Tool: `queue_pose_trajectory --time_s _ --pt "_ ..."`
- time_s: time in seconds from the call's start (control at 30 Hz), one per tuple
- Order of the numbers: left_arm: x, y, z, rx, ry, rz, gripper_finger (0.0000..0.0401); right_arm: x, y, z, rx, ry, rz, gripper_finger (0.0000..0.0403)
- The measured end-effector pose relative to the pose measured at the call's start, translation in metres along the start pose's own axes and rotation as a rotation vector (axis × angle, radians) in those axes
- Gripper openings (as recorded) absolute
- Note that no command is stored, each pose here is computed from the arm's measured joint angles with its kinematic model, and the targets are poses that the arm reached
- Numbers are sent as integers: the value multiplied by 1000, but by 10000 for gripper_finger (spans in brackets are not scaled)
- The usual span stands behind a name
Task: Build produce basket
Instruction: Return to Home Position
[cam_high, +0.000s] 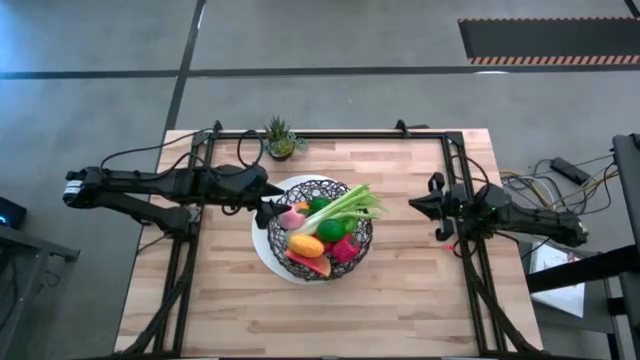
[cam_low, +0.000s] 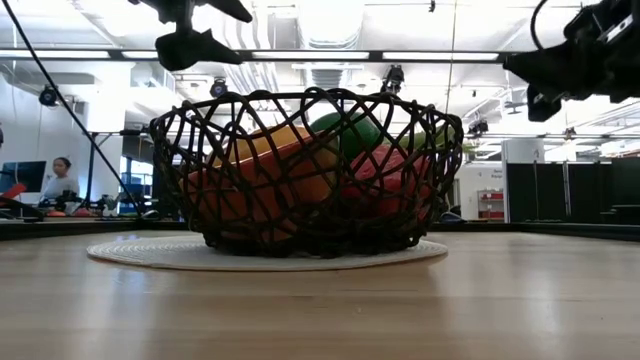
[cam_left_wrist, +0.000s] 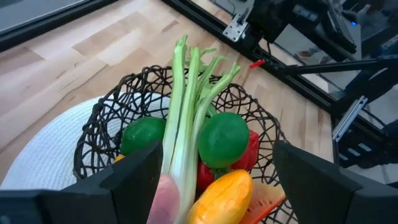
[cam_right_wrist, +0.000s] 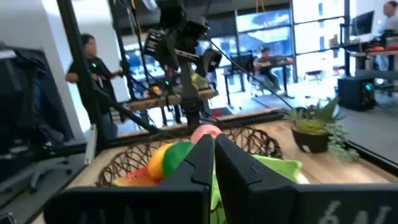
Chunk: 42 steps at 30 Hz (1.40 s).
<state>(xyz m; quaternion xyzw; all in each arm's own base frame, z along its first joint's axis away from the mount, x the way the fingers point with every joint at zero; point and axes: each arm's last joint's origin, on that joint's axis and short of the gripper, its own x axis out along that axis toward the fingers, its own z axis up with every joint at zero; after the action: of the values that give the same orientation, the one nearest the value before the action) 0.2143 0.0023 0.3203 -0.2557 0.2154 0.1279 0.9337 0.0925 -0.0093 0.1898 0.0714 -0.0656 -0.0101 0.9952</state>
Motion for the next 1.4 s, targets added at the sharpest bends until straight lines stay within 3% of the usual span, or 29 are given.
queue_pose_trajectory --time_s 0.3,0.4,0.57,0.83,1.03,1.2,1.4 --pt "-7 2 1 5 -36 9 287 2 -1 -11 -19 4 16 8" --pt "-11 6 -4 1 -57 20 287 2 -1 -18 26 84 55 8" --pt "-21 14 -12 -18 -108 35 287 2 1 -19 80 100 100 8" --pt "-33 22 -19 -52 -198 41 287 2 3 -21 139 111 79 8" --pt "-37 26 -23 -58 -232 43 287 2 3 -23 42 114 15 8" --pt "-43 30 -28 -35 -262 30 286 2 2 -23 87 116 -30 8" --pt "-63 44 -40 38 -329 19 237 2 2 -23 88 113 -34 8"
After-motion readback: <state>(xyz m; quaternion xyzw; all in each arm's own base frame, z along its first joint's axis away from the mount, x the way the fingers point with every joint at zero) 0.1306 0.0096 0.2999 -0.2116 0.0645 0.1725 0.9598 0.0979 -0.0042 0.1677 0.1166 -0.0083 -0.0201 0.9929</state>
